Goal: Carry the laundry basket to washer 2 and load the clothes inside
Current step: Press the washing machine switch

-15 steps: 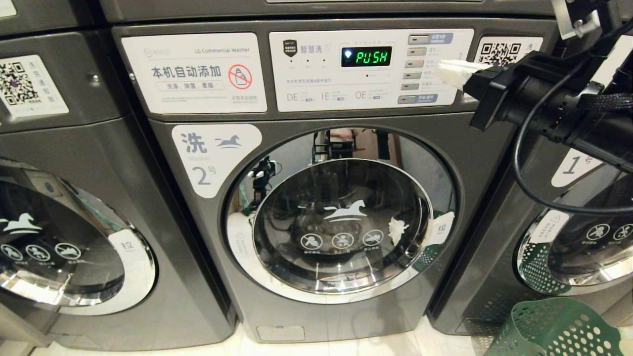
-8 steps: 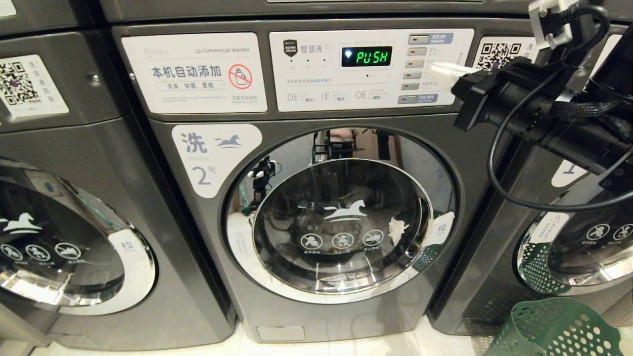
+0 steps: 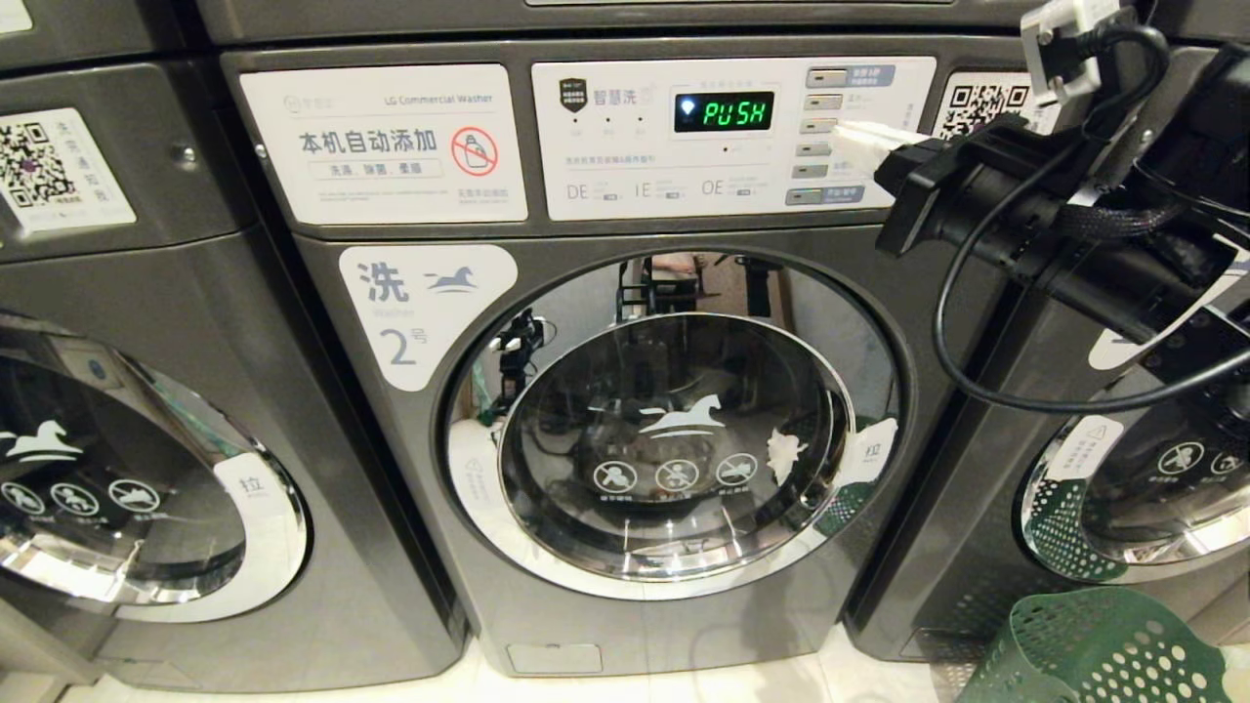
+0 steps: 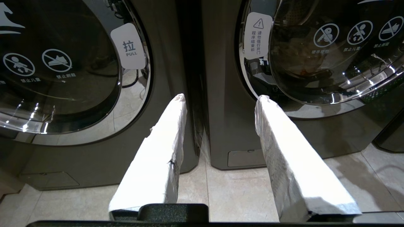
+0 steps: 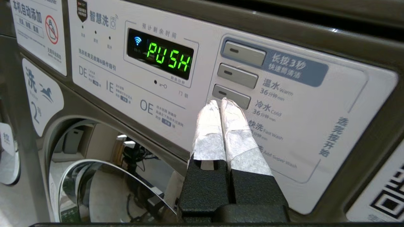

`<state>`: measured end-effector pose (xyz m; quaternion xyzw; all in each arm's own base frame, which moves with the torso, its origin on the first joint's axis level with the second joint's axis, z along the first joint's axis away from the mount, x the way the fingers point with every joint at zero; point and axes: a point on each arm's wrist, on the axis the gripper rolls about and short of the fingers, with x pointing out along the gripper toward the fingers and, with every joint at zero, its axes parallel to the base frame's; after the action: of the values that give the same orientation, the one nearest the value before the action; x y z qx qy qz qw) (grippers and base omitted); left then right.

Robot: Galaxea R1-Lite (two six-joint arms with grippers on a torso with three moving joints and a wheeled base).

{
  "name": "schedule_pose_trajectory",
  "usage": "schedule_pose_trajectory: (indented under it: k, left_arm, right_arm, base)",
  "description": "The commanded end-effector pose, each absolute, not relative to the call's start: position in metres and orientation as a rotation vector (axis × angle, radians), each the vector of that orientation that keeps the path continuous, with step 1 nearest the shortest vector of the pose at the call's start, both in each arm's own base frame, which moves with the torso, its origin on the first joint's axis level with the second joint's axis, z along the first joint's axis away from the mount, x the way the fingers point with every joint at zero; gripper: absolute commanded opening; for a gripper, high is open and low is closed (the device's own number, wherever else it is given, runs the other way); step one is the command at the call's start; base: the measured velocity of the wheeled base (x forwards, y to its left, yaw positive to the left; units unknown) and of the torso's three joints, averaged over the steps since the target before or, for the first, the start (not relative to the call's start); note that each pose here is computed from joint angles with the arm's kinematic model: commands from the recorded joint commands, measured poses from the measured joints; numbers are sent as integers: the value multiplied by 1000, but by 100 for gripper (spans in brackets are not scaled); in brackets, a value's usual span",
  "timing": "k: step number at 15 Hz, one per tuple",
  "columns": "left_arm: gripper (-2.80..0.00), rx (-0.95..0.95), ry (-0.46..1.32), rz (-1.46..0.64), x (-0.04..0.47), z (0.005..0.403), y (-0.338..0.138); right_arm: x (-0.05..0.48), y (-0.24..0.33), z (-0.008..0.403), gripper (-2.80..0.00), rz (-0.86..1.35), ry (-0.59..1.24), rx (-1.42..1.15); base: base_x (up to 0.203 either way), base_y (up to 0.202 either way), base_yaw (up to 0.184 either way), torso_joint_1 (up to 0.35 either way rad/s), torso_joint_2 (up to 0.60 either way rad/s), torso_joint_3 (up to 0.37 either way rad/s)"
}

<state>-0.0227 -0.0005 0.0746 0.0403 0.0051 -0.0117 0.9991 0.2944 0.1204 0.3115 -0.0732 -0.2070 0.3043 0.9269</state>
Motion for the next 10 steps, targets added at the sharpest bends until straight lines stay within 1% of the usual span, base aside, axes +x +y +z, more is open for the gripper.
schedule_pose_trajectory:
  k: [1, 10]
  left_arm:
    - [-280, 81, 10, -23, -23, 74, -1]
    - [-280, 81, 11, -23, -23, 74, -1]
  right_arm:
    - [299, 123, 307, -280, 627, -417, -153]
    - [310, 126, 304, -280, 623, -414, -153]
  base:
    - [0, 0, 0, 0, 0, 0]
    - [0, 0, 0, 0, 0, 0]
